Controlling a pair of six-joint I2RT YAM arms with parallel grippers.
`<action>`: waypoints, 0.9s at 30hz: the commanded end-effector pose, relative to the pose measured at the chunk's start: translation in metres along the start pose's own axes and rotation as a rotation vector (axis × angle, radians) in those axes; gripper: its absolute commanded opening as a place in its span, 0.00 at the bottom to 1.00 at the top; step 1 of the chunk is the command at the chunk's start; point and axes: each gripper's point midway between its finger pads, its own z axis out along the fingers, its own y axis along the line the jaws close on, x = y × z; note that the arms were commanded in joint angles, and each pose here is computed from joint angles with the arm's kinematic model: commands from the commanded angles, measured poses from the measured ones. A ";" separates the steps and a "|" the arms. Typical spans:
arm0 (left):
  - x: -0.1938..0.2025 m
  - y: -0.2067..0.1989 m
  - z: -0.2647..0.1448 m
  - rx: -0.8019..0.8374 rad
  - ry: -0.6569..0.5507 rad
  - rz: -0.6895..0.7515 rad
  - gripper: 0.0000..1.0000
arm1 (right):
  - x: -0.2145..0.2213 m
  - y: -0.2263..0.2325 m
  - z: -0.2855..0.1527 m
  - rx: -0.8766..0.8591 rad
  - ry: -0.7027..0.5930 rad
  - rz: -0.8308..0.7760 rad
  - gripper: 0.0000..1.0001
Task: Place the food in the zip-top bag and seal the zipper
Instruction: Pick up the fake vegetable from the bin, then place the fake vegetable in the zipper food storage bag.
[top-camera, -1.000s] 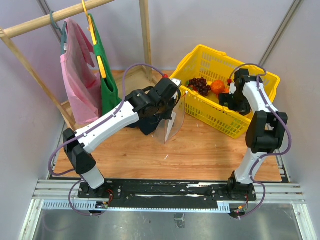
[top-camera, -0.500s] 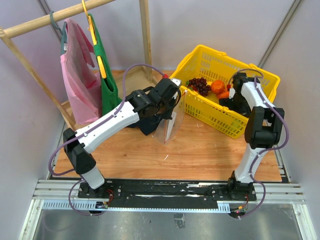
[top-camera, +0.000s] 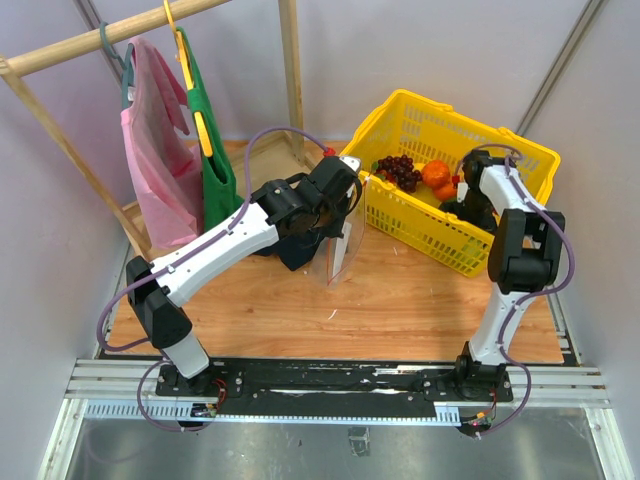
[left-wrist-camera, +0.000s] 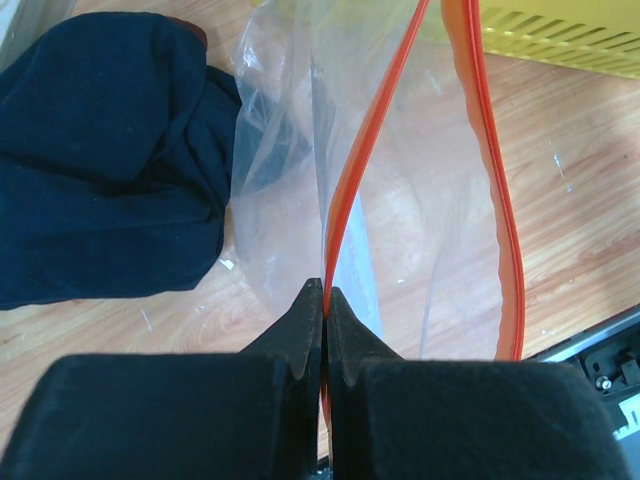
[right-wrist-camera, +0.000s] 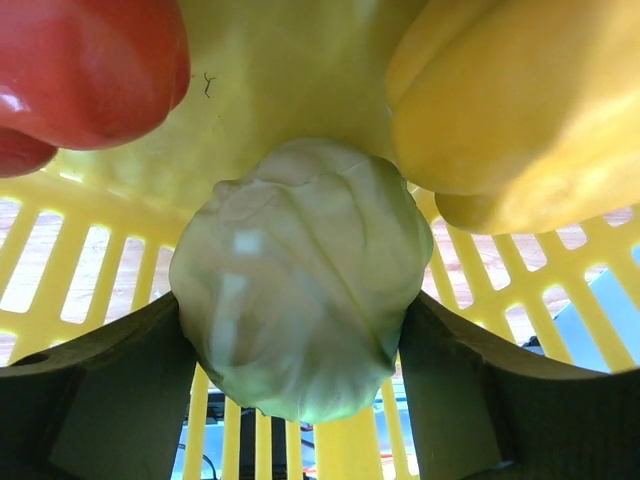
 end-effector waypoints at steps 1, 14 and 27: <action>-0.009 0.001 -0.013 -0.003 -0.038 -0.005 0.00 | -0.001 0.011 -0.018 -0.071 -0.059 0.031 0.60; -0.014 0.005 -0.018 -0.025 -0.055 -0.013 0.00 | -0.022 -0.002 -0.132 -0.013 -0.437 0.122 0.41; -0.021 0.013 -0.016 -0.099 -0.066 -0.079 0.00 | -0.020 0.021 -0.256 -0.166 -0.951 0.251 0.32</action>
